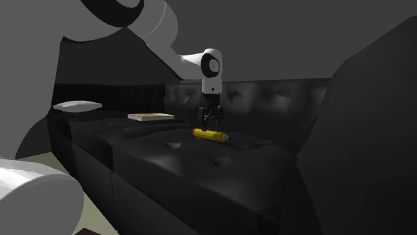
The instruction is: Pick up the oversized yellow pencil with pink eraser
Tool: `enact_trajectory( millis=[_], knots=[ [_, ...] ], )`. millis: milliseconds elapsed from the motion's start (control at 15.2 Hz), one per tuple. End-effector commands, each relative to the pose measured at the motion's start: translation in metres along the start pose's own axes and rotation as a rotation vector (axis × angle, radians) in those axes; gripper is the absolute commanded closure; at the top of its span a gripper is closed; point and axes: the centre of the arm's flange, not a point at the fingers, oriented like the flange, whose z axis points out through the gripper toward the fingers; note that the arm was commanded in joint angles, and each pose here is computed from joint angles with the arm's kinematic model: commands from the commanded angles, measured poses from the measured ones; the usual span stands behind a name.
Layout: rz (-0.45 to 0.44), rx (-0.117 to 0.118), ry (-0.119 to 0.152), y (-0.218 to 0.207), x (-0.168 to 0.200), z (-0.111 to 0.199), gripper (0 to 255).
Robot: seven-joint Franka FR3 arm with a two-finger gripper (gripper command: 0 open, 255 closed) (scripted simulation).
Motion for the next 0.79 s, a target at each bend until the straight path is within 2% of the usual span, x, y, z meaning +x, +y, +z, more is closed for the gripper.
enact_trajectory(
  millis=[0,462,528,726],
  knots=[
    [-0.023,0.000,0.003,0.005,0.004,0.010,0],
    [-0.023,0.000,0.003,0.006,0.004,0.039,0],
    [-0.023,0.000,0.002,0.006,0.003,0.040,255],
    [-0.023,0.000,0.002,0.006,0.003,0.040,255]
  ],
)
